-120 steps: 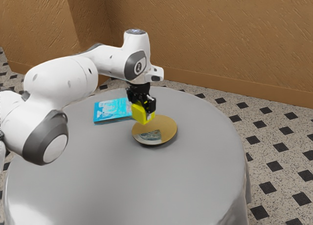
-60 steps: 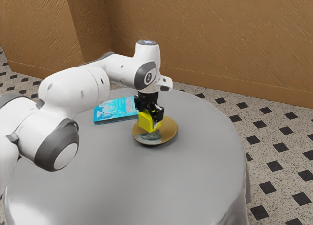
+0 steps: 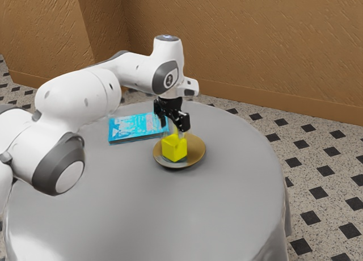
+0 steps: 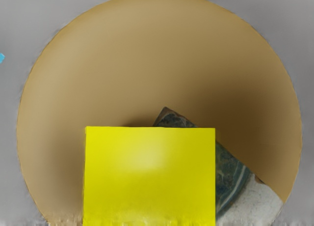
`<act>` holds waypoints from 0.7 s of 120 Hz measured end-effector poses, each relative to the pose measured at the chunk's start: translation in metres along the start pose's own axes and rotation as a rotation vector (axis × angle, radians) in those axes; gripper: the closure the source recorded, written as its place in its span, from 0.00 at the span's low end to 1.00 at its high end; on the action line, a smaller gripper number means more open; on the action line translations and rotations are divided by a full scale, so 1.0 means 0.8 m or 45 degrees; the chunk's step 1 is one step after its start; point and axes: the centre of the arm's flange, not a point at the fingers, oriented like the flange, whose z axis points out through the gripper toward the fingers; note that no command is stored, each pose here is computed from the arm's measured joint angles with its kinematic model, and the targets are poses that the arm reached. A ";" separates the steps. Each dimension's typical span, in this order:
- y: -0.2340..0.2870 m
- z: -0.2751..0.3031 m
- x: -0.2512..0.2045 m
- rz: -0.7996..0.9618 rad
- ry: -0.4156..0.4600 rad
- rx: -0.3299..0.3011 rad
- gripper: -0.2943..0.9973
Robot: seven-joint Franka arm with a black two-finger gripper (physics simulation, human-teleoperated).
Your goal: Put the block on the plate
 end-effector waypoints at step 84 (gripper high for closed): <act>-0.049 -0.220 -0.151 -0.015 0.105 -0.067 0.23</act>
